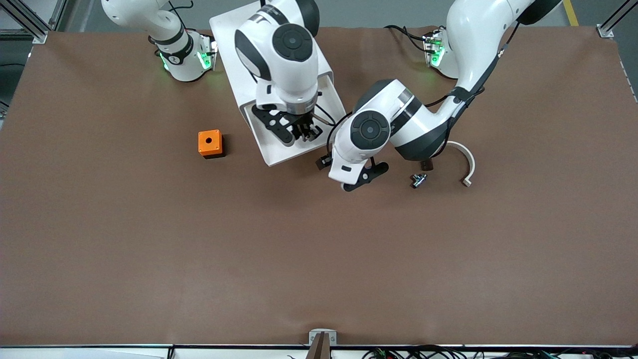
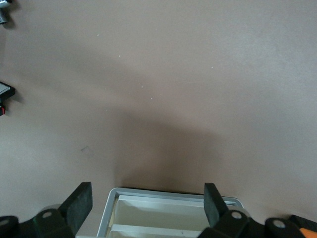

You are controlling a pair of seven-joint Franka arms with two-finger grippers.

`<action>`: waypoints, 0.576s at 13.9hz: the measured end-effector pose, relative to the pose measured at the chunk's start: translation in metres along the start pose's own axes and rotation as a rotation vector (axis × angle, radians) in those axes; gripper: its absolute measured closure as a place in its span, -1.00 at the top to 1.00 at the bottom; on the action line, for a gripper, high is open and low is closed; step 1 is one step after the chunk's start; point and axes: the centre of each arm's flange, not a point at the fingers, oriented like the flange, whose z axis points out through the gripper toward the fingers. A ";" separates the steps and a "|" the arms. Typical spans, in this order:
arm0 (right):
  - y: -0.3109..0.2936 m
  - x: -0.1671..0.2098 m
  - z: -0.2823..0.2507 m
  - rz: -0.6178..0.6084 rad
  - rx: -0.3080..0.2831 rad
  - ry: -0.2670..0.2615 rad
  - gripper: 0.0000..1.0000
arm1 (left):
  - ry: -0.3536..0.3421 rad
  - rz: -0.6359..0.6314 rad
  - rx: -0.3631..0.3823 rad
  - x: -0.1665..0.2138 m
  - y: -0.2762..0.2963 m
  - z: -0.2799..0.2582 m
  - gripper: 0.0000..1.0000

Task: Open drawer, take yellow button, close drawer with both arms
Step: 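Lift the button out with the right gripper while the left gripper pushes drawer shut, then carry the button away with the right gripper while the left gripper withdraws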

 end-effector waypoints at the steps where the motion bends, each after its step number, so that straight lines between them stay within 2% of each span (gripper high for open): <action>1: 0.008 0.022 -0.015 -0.042 0.000 -0.005 -0.20 | 0.001 -0.005 -0.002 0.001 0.000 0.000 0.99; 4: 0.047 0.105 -0.053 -0.182 0.001 -0.025 -0.20 | 0.008 -0.013 -0.028 -0.003 0.005 0.002 0.99; 8: 0.109 0.231 -0.066 -0.359 0.018 -0.041 -0.20 | 0.017 -0.022 -0.057 -0.049 0.024 0.024 0.99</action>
